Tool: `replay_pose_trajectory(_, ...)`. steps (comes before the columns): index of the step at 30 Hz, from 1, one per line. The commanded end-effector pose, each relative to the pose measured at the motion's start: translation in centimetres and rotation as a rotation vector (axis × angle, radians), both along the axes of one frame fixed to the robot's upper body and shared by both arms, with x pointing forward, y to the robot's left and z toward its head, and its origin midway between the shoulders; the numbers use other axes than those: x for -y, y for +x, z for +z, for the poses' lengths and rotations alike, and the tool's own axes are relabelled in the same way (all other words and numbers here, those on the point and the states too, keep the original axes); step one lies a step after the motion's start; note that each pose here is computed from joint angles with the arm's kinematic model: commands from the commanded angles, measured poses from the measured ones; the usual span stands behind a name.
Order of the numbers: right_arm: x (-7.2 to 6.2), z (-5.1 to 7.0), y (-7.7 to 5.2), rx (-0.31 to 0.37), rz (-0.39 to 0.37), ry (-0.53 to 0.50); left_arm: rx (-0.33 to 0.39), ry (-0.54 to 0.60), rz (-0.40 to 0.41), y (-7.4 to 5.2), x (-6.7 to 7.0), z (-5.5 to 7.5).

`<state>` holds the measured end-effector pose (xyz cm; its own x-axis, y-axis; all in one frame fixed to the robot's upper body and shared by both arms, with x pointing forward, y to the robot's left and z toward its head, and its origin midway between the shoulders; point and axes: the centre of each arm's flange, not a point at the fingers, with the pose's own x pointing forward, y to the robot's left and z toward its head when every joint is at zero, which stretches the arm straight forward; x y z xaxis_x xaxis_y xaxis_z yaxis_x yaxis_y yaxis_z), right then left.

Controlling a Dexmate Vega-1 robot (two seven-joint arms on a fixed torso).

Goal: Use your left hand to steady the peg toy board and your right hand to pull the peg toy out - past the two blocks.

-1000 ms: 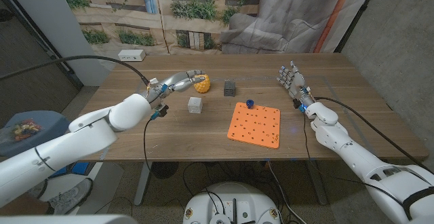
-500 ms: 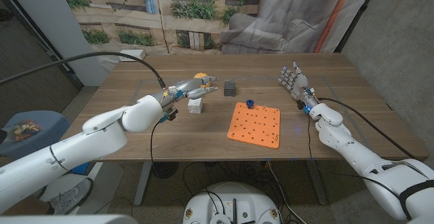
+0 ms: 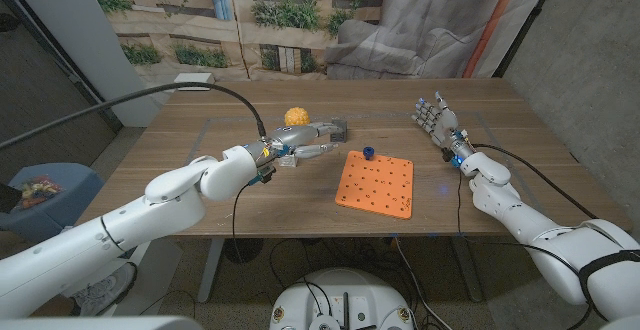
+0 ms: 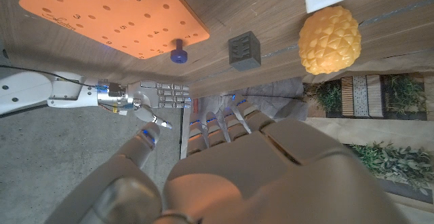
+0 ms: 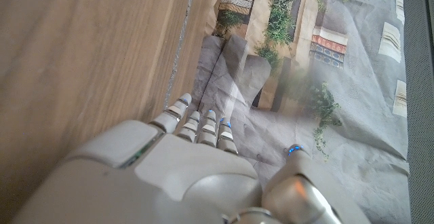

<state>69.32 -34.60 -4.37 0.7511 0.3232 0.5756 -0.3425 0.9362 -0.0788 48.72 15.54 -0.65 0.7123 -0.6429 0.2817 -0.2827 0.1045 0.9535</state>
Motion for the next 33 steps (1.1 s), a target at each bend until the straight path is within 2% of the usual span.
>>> replay_pose_trajectory(1,0.6,-0.1,0.3,-0.004,0.023,-0.015,0.031,0.128,-0.003,0.3,2.1,-1.9)
replay_pose_trajectory(4,0.7,0.2,0.2,0.005,0.027,-0.02,0.041,0.17,0.001,0.3,2.4,-2.5)
replay_pose_trajectory(17,0.6,1.5,-0.5,0.061,0.041,-0.057,0.025,0.198,-0.002,0.3,3.1,-5.1)
replay_pose_trajectory(33,0.3,2.0,-1.2,0.084,0.039,-0.073,0.009,0.23,-0.059,2.5,3.7,-7.1)
